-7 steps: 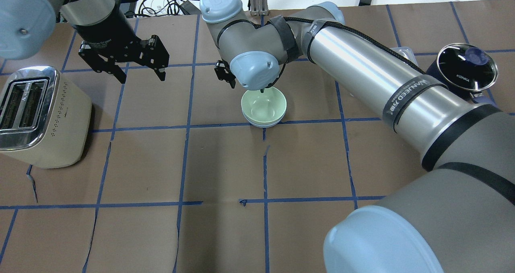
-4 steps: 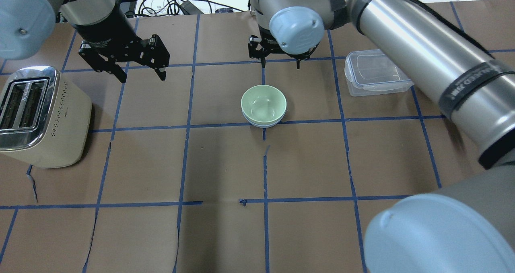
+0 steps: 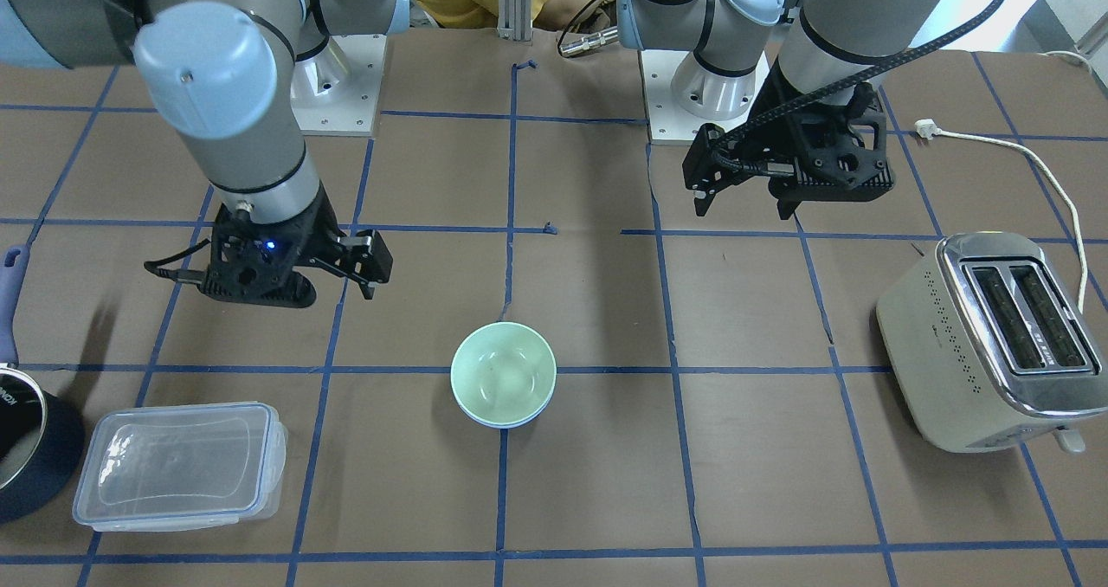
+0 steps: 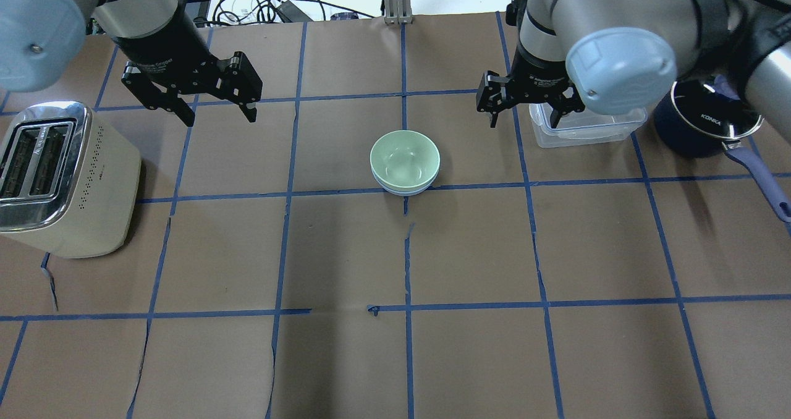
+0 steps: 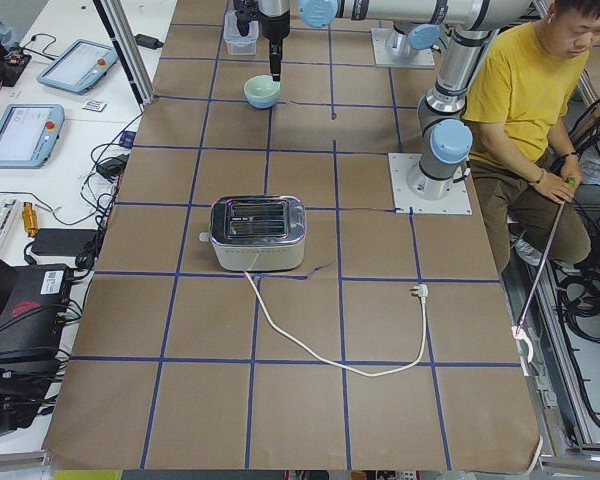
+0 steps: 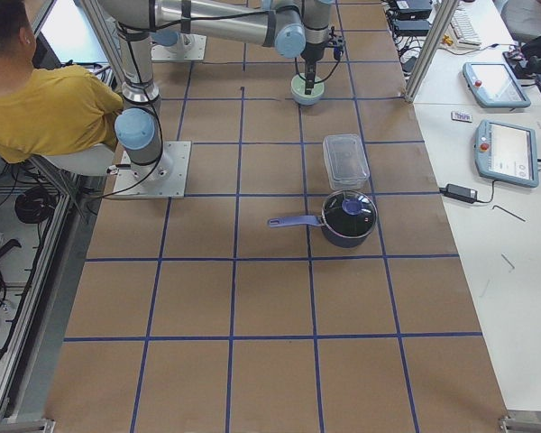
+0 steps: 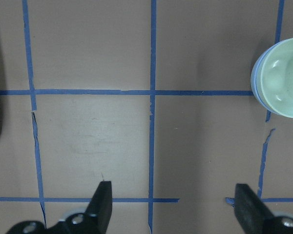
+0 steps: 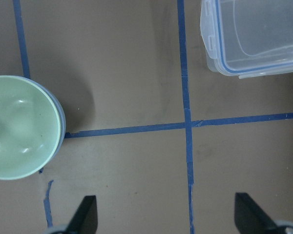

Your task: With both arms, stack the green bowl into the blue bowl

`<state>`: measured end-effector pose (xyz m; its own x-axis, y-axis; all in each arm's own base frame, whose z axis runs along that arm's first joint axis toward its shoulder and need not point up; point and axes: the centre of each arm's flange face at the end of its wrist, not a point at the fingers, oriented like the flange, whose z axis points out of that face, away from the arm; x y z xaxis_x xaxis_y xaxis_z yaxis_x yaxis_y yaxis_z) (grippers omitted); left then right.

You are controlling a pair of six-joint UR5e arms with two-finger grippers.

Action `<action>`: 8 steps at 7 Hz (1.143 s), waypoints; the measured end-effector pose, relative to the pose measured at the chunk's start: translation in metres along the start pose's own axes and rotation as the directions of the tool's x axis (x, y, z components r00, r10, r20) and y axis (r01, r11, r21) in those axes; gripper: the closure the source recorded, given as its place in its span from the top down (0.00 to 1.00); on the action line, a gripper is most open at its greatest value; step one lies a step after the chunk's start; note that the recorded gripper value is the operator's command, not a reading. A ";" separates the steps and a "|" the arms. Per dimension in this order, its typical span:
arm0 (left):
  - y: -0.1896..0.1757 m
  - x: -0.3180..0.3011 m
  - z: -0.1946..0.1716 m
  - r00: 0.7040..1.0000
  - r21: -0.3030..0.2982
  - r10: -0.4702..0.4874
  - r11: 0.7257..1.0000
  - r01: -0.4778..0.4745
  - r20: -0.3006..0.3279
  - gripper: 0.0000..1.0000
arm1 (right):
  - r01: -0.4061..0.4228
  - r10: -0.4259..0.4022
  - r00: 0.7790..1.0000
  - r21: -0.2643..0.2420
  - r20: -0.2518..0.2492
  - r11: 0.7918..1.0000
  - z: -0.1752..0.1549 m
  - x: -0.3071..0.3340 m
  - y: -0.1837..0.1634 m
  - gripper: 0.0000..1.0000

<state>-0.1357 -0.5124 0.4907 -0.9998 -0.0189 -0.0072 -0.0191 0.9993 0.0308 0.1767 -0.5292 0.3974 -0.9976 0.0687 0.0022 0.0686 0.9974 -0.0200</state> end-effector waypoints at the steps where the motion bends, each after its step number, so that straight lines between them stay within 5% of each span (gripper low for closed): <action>1: -0.002 -0.001 -0.003 1.000 0.027 0.004 1.000 -0.004 0.003 0.91 | 0.029 -0.029 1.000 0.002 0.006 1.000 -0.014 0.009 0.025 1.00; 4: -0.003 0.000 -0.007 1.000 0.052 0.007 0.999 -0.007 0.003 0.92 | 0.105 -0.104 0.995 -0.060 0.010 0.993 -0.050 0.020 0.054 1.00; 8: -0.003 0.000 -0.008 1.000 0.057 0.007 0.998 -0.007 0.002 0.93 | 0.052 -0.050 0.998 -0.080 0.026 0.995 -0.084 0.055 0.046 1.00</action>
<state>-0.1356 -0.5154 0.4985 -0.9999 -0.0116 -0.0093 -0.0114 0.9996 -0.0261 0.1255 -0.4779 0.4808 -0.9996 0.0185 -0.0231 0.0170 0.9980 0.0602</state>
